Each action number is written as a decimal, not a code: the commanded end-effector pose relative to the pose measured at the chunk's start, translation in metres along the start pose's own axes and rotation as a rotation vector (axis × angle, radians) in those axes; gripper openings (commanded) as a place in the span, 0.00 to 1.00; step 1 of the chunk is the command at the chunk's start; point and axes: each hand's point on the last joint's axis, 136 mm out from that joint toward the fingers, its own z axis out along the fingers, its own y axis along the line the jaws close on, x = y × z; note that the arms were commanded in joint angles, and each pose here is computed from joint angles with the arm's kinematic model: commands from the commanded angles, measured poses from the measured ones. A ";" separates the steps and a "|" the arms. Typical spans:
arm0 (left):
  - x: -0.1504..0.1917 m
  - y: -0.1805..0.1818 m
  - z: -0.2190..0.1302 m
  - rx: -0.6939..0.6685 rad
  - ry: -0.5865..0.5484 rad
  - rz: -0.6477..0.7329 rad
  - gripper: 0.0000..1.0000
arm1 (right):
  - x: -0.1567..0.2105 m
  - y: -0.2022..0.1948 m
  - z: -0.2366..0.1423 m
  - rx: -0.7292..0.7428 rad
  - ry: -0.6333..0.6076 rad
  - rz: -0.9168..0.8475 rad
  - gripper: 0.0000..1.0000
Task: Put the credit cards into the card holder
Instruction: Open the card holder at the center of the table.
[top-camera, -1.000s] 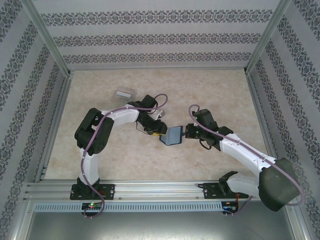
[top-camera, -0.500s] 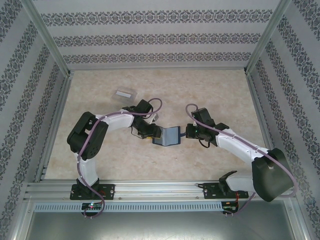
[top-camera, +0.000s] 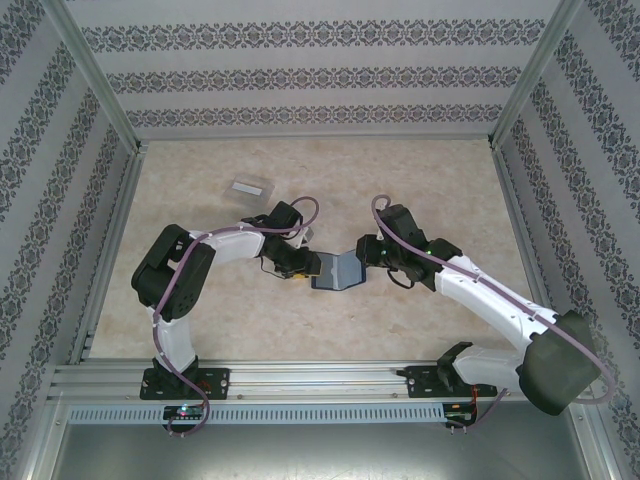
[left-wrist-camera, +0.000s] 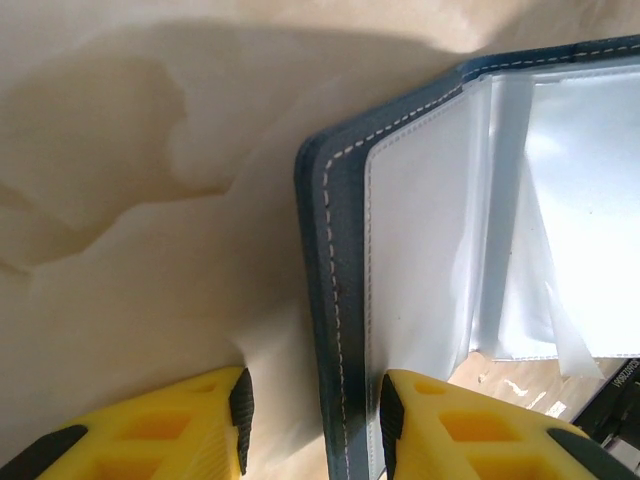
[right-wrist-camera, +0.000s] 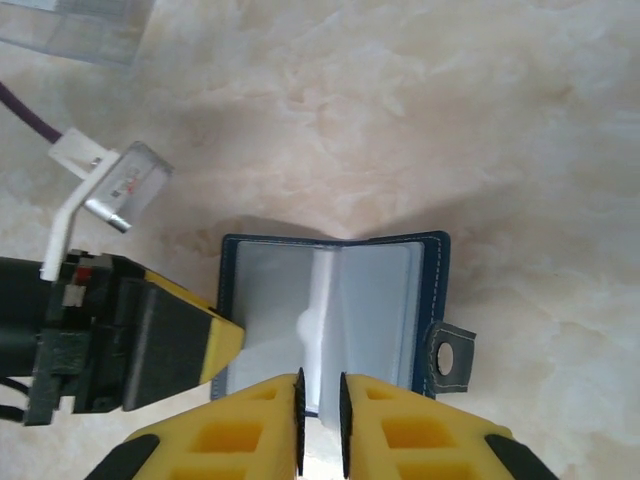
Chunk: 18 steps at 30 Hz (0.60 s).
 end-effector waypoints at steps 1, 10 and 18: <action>-0.003 -0.007 -0.005 0.021 -0.018 0.007 0.40 | 0.007 -0.023 0.003 0.087 0.020 0.027 0.19; -0.001 -0.004 -0.006 0.001 -0.013 -0.002 0.43 | 0.001 0.015 -0.020 -0.006 -0.014 -0.048 0.21; -0.001 -0.004 -0.009 -0.011 -0.016 0.003 0.45 | 0.020 0.038 0.025 0.046 0.085 -0.142 0.21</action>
